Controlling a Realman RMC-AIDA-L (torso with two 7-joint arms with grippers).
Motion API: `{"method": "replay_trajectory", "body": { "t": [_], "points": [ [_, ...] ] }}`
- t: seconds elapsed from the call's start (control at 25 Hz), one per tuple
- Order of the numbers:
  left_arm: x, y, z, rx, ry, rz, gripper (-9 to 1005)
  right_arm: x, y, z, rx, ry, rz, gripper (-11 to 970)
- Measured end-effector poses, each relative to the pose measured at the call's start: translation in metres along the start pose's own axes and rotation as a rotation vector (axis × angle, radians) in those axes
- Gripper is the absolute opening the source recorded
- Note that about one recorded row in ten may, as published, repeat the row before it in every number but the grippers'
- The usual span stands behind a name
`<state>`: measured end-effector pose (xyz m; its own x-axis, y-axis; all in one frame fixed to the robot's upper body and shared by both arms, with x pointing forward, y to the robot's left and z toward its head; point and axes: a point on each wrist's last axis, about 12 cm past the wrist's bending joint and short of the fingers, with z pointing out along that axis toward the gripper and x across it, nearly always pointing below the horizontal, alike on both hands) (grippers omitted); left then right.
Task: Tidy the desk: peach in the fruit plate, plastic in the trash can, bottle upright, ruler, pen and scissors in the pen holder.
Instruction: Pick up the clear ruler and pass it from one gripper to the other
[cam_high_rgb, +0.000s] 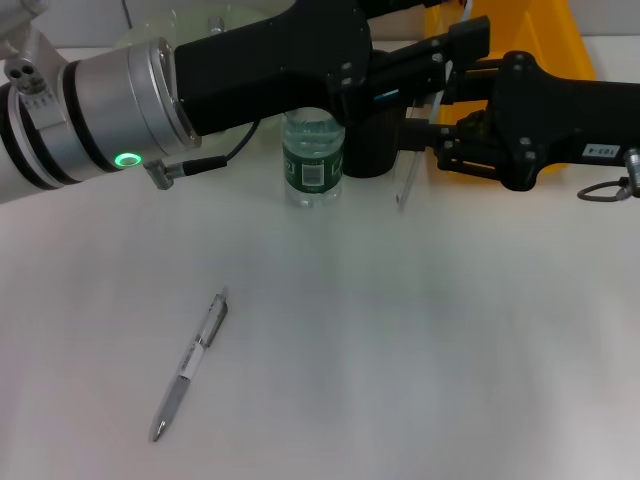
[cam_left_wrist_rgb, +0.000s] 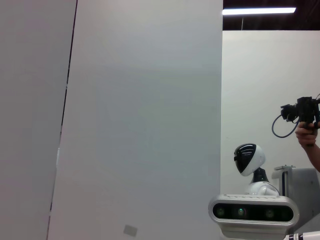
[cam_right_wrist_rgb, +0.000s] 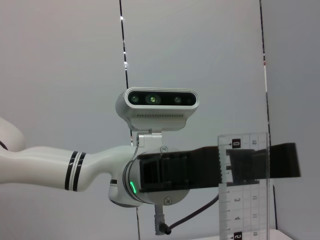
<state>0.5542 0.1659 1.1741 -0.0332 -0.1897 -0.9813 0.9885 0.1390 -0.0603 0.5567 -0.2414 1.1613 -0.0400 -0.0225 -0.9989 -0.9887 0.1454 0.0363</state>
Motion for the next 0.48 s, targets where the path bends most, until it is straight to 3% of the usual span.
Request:
{"method": "replay_trajectory", "body": {
  "t": [0.28, 0.48],
  "points": [
    [-0.0017, 0.0012, -0.0012, -0.006, -0.004, 0.006, 597, -0.0003, 0.0001, 0.0014, -0.002, -0.004, -0.011, 376],
    [-0.0058, 0.0026, -0.0060, -0.020, -0.017, 0.019, 628, -0.0009, -0.0011, -0.0033, 0.029, -0.025, -0.016, 377]
  ]
}}
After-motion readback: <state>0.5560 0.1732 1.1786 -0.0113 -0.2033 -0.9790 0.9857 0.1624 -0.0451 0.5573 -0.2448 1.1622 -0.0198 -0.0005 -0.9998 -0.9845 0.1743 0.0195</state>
